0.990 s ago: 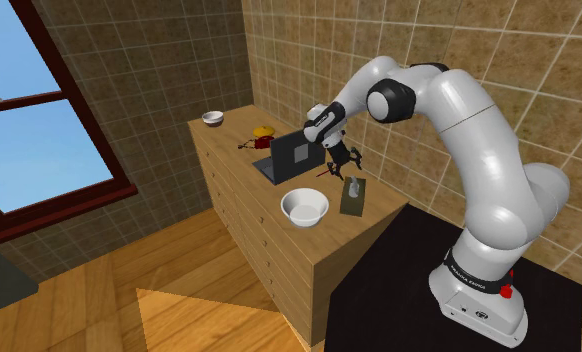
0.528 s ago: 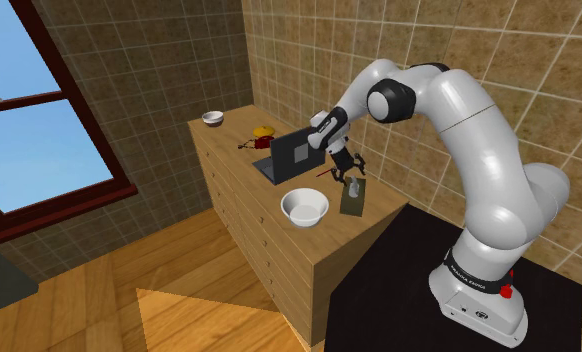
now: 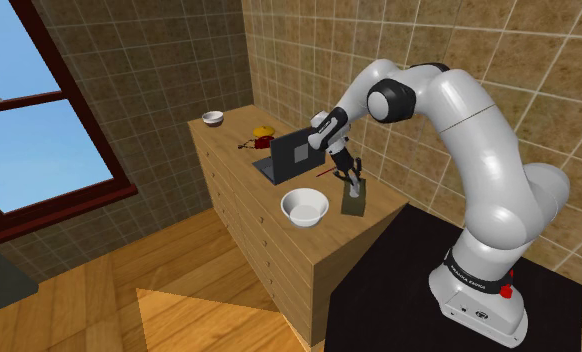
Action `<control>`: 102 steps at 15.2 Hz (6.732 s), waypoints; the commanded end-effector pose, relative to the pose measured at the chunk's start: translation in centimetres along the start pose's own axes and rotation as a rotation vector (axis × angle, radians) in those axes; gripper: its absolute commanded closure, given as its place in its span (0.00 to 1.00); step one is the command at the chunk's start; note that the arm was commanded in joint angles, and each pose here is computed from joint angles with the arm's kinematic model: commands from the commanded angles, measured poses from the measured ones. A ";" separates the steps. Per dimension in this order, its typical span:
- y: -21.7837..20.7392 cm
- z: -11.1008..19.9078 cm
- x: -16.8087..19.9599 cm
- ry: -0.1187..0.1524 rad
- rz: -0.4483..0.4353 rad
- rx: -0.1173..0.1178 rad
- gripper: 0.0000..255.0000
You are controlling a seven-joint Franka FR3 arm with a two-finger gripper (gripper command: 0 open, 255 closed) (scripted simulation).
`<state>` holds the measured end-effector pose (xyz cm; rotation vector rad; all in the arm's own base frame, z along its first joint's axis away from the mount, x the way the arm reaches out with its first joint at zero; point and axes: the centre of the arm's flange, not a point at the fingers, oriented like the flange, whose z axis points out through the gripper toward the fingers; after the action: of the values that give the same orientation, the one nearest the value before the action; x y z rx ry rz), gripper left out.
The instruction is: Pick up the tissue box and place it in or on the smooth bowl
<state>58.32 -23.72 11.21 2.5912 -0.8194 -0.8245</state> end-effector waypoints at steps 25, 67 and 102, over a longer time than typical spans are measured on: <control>3.9 -7.1 -3.9 0.000 0.000 0.000 1.00; -15.9 -19.9 -12.3 0.000 0.000 0.000 1.00; -18.5 -20.2 -9.7 0.000 0.000 0.000 0.00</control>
<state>71.94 -1.05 23.28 2.5912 -0.8194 -0.8244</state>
